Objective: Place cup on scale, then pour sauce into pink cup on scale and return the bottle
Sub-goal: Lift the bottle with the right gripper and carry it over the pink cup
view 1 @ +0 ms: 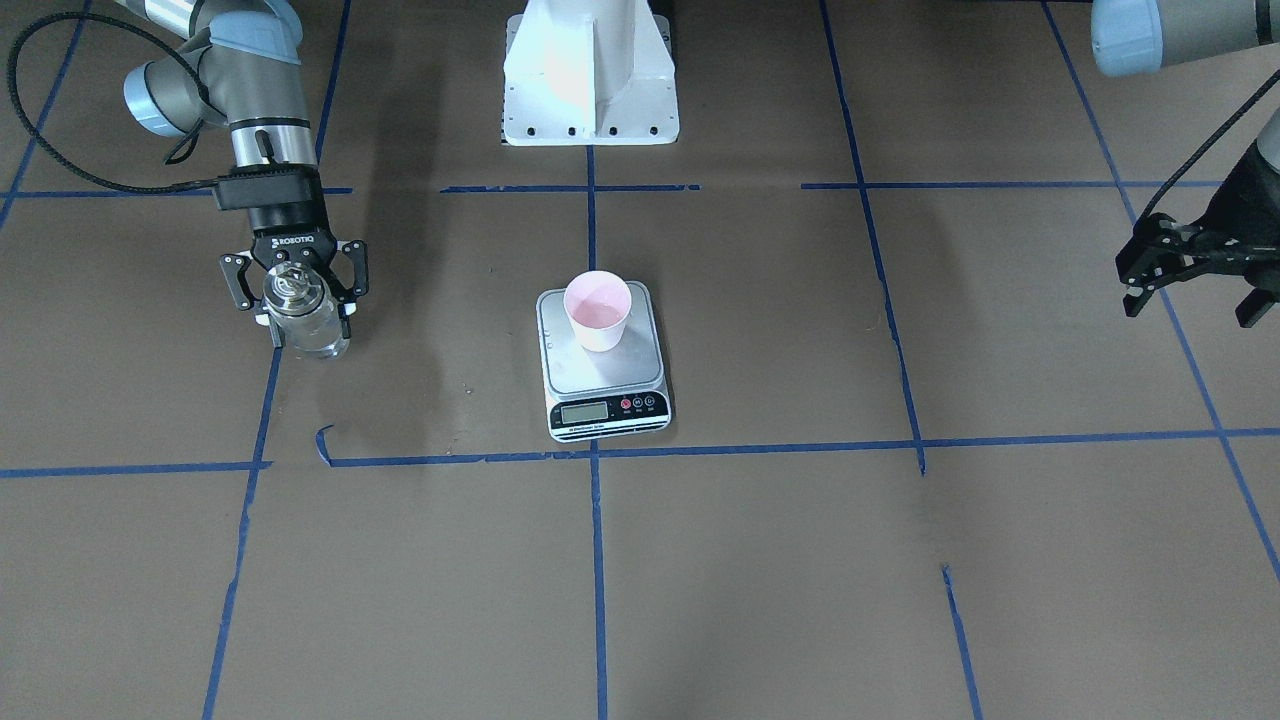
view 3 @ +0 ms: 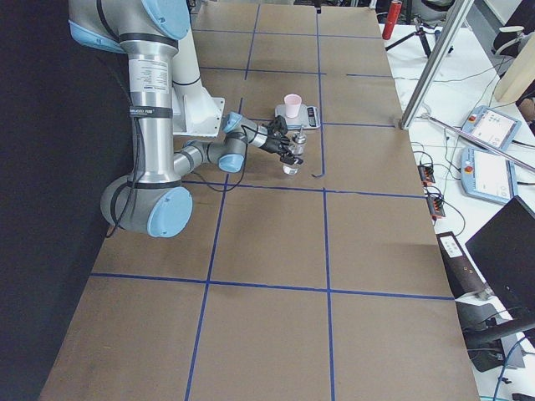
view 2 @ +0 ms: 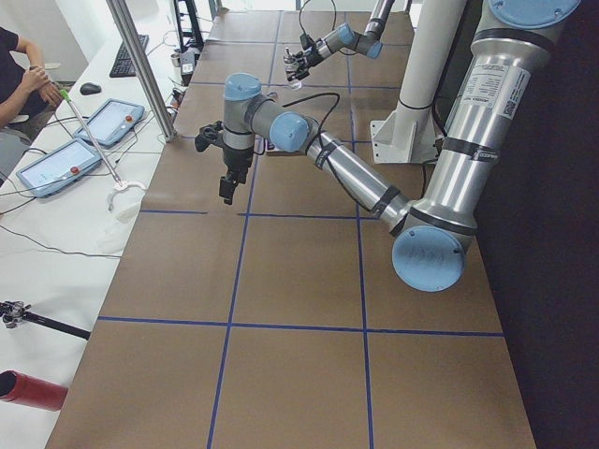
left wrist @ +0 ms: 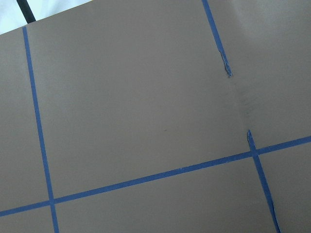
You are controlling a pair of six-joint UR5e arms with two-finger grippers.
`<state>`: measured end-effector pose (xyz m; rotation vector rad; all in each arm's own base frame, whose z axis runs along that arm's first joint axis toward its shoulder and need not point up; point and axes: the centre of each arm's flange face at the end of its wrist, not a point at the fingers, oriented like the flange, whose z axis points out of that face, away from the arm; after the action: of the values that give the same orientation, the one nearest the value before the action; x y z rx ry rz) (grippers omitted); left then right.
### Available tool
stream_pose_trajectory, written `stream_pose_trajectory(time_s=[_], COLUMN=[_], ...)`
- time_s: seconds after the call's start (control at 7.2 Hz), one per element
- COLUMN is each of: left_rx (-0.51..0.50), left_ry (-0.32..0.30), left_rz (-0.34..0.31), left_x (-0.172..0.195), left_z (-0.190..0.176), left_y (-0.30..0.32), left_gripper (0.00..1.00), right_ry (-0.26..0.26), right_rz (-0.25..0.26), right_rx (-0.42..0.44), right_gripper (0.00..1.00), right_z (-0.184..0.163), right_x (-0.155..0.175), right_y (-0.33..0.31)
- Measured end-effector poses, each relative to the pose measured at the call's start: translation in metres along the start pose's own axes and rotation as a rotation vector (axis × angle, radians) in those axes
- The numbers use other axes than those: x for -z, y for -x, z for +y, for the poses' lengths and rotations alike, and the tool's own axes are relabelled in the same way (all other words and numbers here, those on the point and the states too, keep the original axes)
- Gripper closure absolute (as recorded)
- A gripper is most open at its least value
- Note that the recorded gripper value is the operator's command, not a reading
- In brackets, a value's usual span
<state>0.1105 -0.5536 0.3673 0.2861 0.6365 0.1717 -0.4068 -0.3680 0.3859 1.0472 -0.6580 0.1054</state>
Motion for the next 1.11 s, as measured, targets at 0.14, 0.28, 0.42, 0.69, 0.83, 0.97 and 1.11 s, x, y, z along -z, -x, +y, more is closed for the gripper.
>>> stream_pose_trajectory(time_s=[0.14,0.28,0.42,0.69,0.83,0.97,1.11], left_rx=[-0.025,-0.065,-0.113,-0.202,-0.218,-0.224,-0.225], left_ry=[0.007,0.027,0.044,0.026,0.021,0.019,0.018], left_rz=[-0.003,0.001,0.017,0.033,0.033,0.032,0.032], left_x=[-0.002,-0.008,-0.017,-0.037,-0.042,-0.044,-0.044], left_z=[0.003,0.007,0.017,0.046,0.054,0.057,0.059], left_y=[0.011,0.038,0.075,0.136,0.146,0.15,0.151], left_gripper=[0.0,0.0,0.0,0.0,0.0,0.0,0.0], right_ry=[-0.022,-0.044,-0.064,-0.065,-0.065,-0.055,-0.036], right_rz=[-0.008,-0.005,0.016,0.139,0.213,0.281,0.344], right_rx=[0.069,0.161,0.26,0.478,0.61,0.739,0.856], right_gripper=[1.0,1.0,1.0,1.0,1.0,1.0,1.0], right_z=[-0.019,-0.031,-0.038,-0.05,-0.049,-0.045,-0.041], right_x=[-0.002,-0.001,-0.002,-0.005,-0.001,0.004,0.006], right_y=[0.011,0.017,0.021,0.057,0.086,0.11,0.13])
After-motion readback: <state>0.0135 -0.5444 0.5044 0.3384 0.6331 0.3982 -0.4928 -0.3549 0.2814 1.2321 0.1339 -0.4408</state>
